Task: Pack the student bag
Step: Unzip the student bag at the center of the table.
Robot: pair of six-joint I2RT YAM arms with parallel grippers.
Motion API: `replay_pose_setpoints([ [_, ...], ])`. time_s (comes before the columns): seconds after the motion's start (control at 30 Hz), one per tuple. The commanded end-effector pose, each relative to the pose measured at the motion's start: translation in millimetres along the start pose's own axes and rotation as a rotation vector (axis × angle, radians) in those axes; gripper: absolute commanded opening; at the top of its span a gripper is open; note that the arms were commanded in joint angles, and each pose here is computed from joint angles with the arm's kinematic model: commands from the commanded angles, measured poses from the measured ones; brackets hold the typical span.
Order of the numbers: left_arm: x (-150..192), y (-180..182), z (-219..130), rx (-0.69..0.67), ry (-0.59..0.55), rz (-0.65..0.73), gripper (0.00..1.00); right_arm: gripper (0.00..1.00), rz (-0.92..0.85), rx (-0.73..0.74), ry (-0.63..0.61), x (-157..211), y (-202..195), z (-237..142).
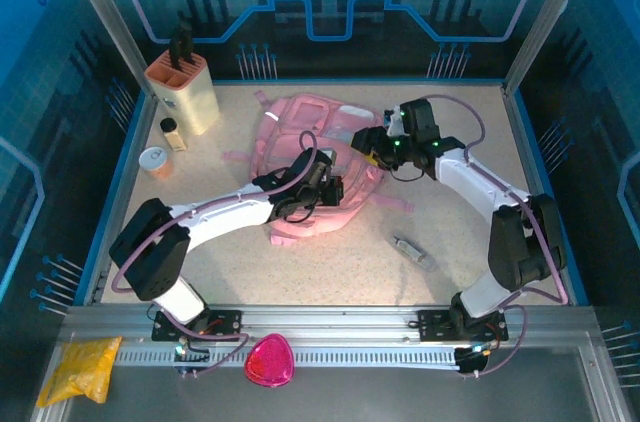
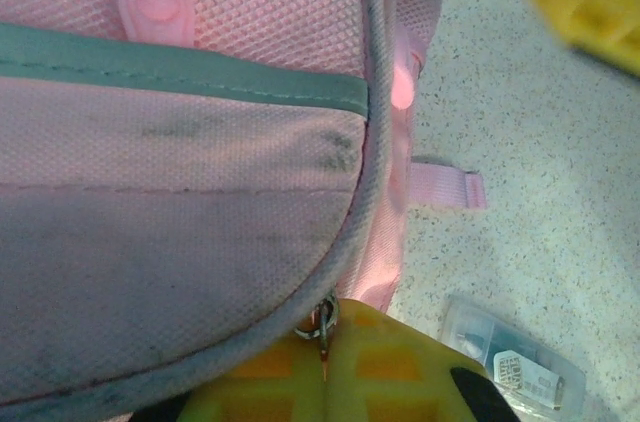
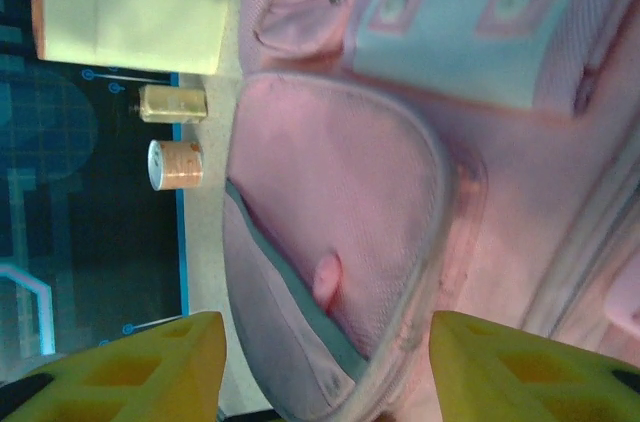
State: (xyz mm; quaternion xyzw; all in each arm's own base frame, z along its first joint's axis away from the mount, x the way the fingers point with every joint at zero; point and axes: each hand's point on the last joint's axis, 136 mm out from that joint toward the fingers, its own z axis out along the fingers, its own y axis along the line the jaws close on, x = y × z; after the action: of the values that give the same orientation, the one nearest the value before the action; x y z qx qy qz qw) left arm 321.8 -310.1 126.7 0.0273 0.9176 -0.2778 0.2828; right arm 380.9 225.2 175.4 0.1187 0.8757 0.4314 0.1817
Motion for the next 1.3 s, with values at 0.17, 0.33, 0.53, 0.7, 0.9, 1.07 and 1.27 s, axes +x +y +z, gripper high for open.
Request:
replay_pose_setpoints([
  [0.17,-12,-33,-5,0.098,-0.032,0.024,0.0,0.46,0.112,-0.046,0.042,26,-7,25],
  [0.33,-9,-37,-6,0.107,-0.009,0.058,0.0,0.27,0.091,-0.042,0.069,35,-10,39],
  [0.53,4,-12,-19,0.003,0.054,0.168,0.0,0.03,0.029,0.005,0.05,22,-21,27],
  [0.7,9,39,-38,-0.117,0.096,0.143,0.0,0.0,-0.01,0.004,0.026,11,-23,15],
  [0.9,9,103,-66,-0.222,0.083,0.029,0.0,0.0,-0.063,0.018,0.007,-1,-22,2],
  [1.07,18,112,-66,-0.206,0.101,0.002,0.0,0.0,-0.095,0.042,-0.005,-15,-23,-3],
  [1.27,21,49,-38,0.004,0.109,-0.004,0.0,0.0,-0.104,0.041,-0.033,-51,-20,-2],
])
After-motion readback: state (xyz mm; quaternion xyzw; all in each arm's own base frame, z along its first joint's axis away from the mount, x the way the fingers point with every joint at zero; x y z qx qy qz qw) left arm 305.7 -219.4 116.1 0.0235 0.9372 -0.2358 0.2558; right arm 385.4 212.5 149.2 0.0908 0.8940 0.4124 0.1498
